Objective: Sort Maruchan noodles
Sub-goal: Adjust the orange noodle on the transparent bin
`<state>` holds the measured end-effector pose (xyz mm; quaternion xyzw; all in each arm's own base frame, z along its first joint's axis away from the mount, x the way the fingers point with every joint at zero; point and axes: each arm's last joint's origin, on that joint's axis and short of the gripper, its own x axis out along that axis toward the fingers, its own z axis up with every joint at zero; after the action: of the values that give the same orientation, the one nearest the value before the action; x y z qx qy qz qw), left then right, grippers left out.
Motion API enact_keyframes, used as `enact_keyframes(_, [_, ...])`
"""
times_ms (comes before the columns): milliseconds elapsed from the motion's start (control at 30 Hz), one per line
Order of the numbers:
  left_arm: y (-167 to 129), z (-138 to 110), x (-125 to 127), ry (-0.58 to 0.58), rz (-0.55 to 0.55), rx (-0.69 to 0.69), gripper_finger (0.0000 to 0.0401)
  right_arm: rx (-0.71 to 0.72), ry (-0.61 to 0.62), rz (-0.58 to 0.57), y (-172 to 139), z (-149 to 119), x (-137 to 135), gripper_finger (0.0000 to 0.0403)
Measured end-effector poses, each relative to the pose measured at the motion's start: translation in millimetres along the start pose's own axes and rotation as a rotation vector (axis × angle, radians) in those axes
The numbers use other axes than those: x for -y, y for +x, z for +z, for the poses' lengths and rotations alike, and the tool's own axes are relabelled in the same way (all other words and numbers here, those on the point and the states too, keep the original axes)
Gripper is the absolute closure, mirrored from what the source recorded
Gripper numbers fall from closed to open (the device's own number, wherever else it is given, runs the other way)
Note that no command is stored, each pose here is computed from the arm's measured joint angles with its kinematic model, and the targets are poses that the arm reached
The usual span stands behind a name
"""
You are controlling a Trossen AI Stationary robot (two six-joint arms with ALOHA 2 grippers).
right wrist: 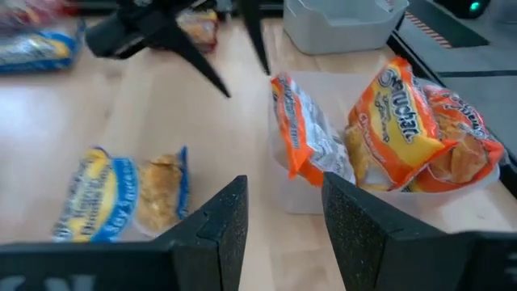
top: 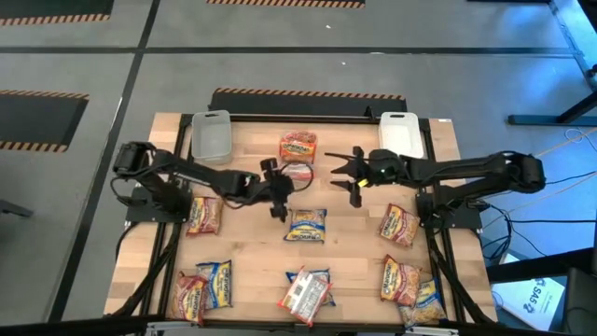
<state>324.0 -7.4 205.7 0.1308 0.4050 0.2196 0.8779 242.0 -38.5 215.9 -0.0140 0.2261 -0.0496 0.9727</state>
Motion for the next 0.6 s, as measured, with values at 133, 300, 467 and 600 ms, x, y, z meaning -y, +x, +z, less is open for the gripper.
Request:
enact_keyframes(133, [21.8, 2.4, -17.8, 0.066, -0.055, -0.041, 0.022, -0.017, -0.038, -0.017, 10.4, -4.6, 0.9, 0.0258])
enact_keyframes(300, [36.3, 6.0, -39.9, 0.062, -0.095, -0.056, 0.022, -0.036, -0.11, -0.057, 16.9, -8.5, 2.1, 0.0258])
enact_keyframes(467, [39.8, 12.7, -56.5, 0.033, -0.164, -0.027, 0.022, -0.021, -0.114, -0.059, 18.6, -7.7, 2.2, 0.0258])
enact_keyframes(600, [49.0, 7.5, -63.5, 0.034, -0.21, -0.05, 0.022, -0.022, -0.112, -0.058, 18.6, -7.8, 2.2, 0.0258])
